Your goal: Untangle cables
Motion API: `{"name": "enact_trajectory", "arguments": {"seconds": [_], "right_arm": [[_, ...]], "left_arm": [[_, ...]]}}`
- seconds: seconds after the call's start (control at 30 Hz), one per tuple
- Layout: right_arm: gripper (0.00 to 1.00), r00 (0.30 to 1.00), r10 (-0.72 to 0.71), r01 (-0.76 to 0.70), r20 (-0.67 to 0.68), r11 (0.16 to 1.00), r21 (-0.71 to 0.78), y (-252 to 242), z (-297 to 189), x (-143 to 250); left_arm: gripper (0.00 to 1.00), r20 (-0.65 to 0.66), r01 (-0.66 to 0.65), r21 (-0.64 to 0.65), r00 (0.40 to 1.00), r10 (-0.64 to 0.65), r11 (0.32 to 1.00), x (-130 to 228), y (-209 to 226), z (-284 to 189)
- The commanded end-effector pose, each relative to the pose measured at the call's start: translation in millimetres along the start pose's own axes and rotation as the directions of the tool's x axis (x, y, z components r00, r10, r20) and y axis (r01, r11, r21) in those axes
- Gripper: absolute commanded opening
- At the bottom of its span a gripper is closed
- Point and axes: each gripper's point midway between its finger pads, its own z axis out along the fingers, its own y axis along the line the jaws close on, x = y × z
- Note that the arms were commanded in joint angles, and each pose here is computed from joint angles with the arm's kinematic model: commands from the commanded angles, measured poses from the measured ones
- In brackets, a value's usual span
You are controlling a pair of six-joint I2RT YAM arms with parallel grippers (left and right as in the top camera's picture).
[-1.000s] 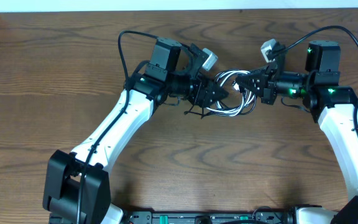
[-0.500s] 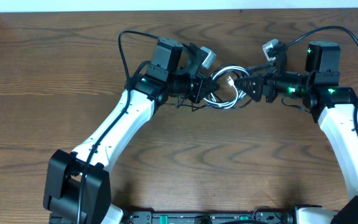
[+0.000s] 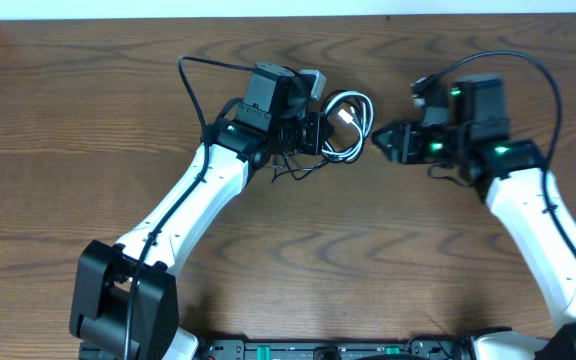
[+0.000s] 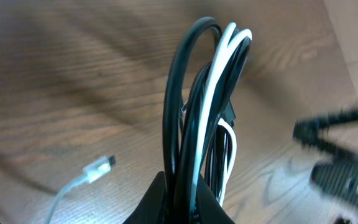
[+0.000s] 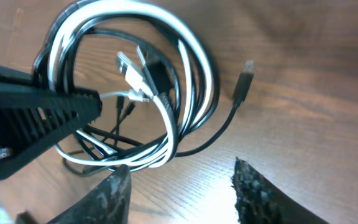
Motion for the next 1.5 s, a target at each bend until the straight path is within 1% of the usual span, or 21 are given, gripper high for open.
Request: {"name": "enact_trajectory", "arguments": {"seconds": [0.0,0.07,0.1,0.17,0.3,0.47,0.67,0.9,0.97,1.07,1.13,1.2,1.3,1.47], "right_arm": [[0.44,0.994,0.101,-0.107,0.048,0.984,0.139,-4.6,10.4,-0.2],[0.39,0.991,0.124,-0.131,0.052,0.978,0.16,-3.5,19.1,1.9],[0.35,0.989,0.137,-0.143,0.052,0.975,0.169,-4.1,23.8,3.1],[0.32,0.99,0.131,-0.138,0.051,0.977,0.165,-2.5,35.5,2.6],[0.31,0.996,0.053,-0.062,0.074,0.99,0.129,5.5,58.6,-7.0],[0.3,0.997,0.002,-0.007,0.08,0.998,0.066,20.8,77.6,-9.7],[0.29,0.998,-0.045,0.042,0.04,0.996,0.077,20.0,88.1,1.1],[0.21,0.994,-0.091,0.079,0.067,0.984,0.161,6.0,86.4,-4.9],[0.16,0.994,-0.089,0.077,0.061,0.982,0.173,3.5,85.9,-3.5],[0.06,0.996,-0.081,0.072,0.043,0.98,0.183,0.8,84.9,1.1],[0.02,0.997,-0.07,0.063,0.026,0.978,0.196,-3.5,82.8,4.9],[0.01,0.999,-0.029,0.025,0.016,0.971,0.237,-13.6,78.6,9.1],[0.01,0.998,0.055,-0.053,0.001,0.95,0.307,-33.2,68.0,16.7],[0.01,0.99,0.136,-0.112,-0.042,0.928,0.357,-52.6,57.0,30.1]], "left_arm": [[0.07,0.016,0.105,-0.043,0.994,-0.104,0.994,-3.2,8.4,-0.8],[0.07,0.008,0.117,-0.047,0.993,-0.116,0.992,-1.1,9.1,-0.8],[0.08,0.003,0.126,-0.05,0.992,-0.126,0.991,0.3,9.7,-0.8],[0.07,-0.005,0.133,-0.054,0.991,-0.133,0.99,2.7,10.5,-0.9],[0.08,-0.023,0.139,-0.062,0.99,-0.141,0.988,7.5,11.7,-0.9],[0.07,-0.029,0.142,-0.066,0.989,-0.144,0.988,9.4,12.0,-0.9],[0.07,-0.029,0.142,-0.066,0.989,-0.144,0.988,9.4,12.1,-0.9],[0.07,-0.027,0.142,-0.073,0.989,-0.144,0.987,9.3,13.6,-0.8],[0.07,-0.026,0.141,-0.073,0.989,-0.144,0.987,9.0,13.3,-0.9],[0.07,-0.027,0.141,-0.073,0.989,-0.144,0.987,9.3,13.5,-0.8],[0.07,-0.027,0.141,-0.073,0.989,-0.143,0.987,9.2,13.7,-0.8],[0.08,-0.025,0.138,-0.076,0.99,-0.14,0.988,8.8,14.2,-0.9],[0.08,-0.016,0.141,-0.118,0.989,-0.144,0.983,9.3,21.8,-1.6],[0.07,-0.012,0.139,-0.137,0.99,-0.142,0.981,9.5,25.2,-2.2]]}}
